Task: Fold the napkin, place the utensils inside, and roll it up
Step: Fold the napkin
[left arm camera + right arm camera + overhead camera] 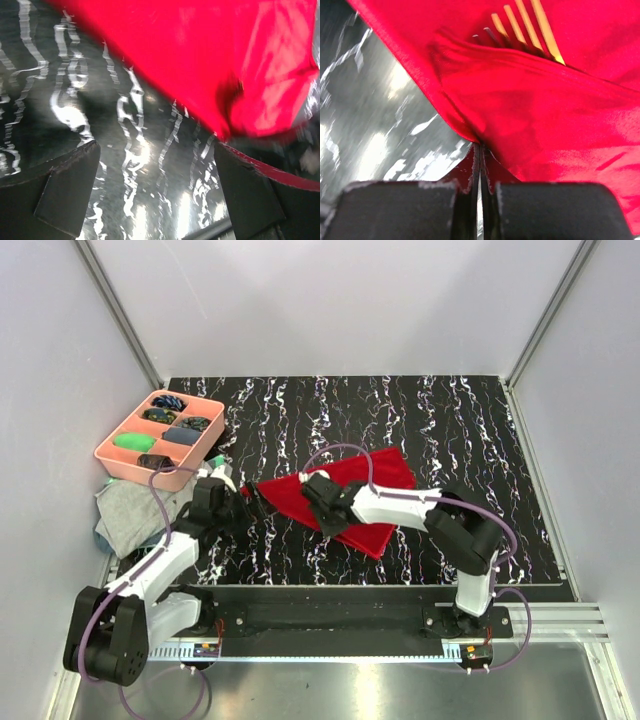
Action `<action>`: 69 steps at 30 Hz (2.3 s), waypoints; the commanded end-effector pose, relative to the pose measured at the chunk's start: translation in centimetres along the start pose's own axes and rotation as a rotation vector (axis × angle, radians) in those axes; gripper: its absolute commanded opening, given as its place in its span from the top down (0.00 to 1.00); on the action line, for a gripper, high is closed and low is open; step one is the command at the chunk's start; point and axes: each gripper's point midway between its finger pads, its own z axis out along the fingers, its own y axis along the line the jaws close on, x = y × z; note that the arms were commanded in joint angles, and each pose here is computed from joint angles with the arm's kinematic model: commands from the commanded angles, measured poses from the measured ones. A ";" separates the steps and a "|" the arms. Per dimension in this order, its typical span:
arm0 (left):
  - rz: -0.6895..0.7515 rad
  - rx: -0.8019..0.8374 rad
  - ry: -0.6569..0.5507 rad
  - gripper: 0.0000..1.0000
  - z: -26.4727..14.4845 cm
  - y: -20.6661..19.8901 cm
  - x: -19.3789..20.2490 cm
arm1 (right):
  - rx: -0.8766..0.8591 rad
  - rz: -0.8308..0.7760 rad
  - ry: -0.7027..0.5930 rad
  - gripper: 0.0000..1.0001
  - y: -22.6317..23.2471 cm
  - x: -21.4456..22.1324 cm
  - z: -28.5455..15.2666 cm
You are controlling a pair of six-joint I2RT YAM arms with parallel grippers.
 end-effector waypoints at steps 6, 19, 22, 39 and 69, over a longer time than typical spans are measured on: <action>-0.175 -0.128 -0.315 0.10 0.5 4.1 -2.9 | -0.036 0.068 0.174 1.00 1.2 7.1 -1.0; -0.330 -0.228 -0.452 0.43 -0.1 8.2 -2.1 | -0.081 0.036 0.168 0.78 1.4 7.5 -1.4; -0.333 -0.244 -0.466 0.47 -0.2 8.7 -2.0 | -0.133 0.035 0.173 0.68 2.4 7.4 -1.6; -0.246 -0.260 -0.441 0.77 0.6 8.2 -2.9 | -0.210 0.044 0.127 0.57 3.9 5.7 -3.3; 0.148 0.393 -0.420 1.00 -2.9 -15.0 -4.0 | -0.204 0.318 -0.217 0.22 -6.1 -5.2 -10.8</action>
